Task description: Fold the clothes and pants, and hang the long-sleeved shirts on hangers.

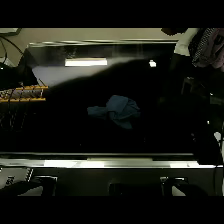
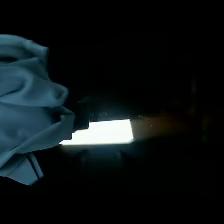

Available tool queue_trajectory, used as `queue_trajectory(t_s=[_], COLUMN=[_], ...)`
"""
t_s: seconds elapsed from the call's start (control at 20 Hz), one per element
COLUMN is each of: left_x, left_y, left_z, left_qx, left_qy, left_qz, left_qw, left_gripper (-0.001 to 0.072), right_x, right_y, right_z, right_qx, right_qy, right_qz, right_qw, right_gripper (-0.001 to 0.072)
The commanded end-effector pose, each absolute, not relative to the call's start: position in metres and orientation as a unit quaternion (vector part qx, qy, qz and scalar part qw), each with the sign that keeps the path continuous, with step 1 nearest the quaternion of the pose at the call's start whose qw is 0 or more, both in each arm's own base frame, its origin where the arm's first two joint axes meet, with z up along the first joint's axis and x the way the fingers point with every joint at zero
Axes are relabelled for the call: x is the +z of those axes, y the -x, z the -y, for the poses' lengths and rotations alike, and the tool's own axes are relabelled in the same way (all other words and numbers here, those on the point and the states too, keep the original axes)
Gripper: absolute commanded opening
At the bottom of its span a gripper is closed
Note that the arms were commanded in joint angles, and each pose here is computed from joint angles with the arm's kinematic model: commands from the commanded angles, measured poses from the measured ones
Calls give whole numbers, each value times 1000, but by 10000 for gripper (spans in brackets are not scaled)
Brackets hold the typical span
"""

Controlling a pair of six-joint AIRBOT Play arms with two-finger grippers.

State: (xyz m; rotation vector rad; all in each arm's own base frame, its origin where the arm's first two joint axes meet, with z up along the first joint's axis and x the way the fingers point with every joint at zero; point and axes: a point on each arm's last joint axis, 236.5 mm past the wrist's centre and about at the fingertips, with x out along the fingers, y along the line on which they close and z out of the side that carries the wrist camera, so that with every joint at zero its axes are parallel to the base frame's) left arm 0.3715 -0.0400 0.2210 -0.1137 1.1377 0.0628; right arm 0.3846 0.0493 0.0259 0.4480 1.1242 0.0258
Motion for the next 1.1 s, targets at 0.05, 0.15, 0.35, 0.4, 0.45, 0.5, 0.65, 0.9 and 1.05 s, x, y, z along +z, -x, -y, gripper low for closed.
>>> queue_trajectory(t_s=[0.05, 0.15, 0.35, 0.4, 0.45, 0.5, 0.65, 0.9, 1.05], left_x=[217, 210, 192, 184, 176, 168, 146, 92, 40], left_y=[-374, -380, -383, -381, -380, -378, -382, -394, -394], left_z=[31, 29, 11, 6, 2, -1, -11, 7, 57], left_qx=[41, 45, 65, 69, 69, 72, 82, 34, -51], left_qy=[56, 56, 65, 65, 61, 62, 67, 124, 215], left_qz=[-543, -549, -563, -572, -581, -590, -595, -590, -595], left_qw=[837, 833, 821, 815, 808, 802, 797, 797, 773], left_gripper=[596, 596, 595, 595, 595, 595, 592, 481, 515], right_x=[-24, -38, -53, -53, -54, -57, -74, -83, -81], right_y=[-369, -368, -384, -388, -392, -394, -396, -395, -385], right_z=[-83, -112, -146, -151, -154, -157, -155, -154, -156], right_qx=[41, 72, 80, 79, 76, 75, 59, 58, 71], right_qy=[-442, -456, -465, -465, -466, -465, -465, -456, -441], right_qz=[-565, -588, -577, -570, -563, -561, -566, -574, -587], right_qw=[695, 664, 667, 673, 678, 680, 678, 678, 675], right_gripper=[375, 416, 420, 424, 424, 424, 423, 51, 25])
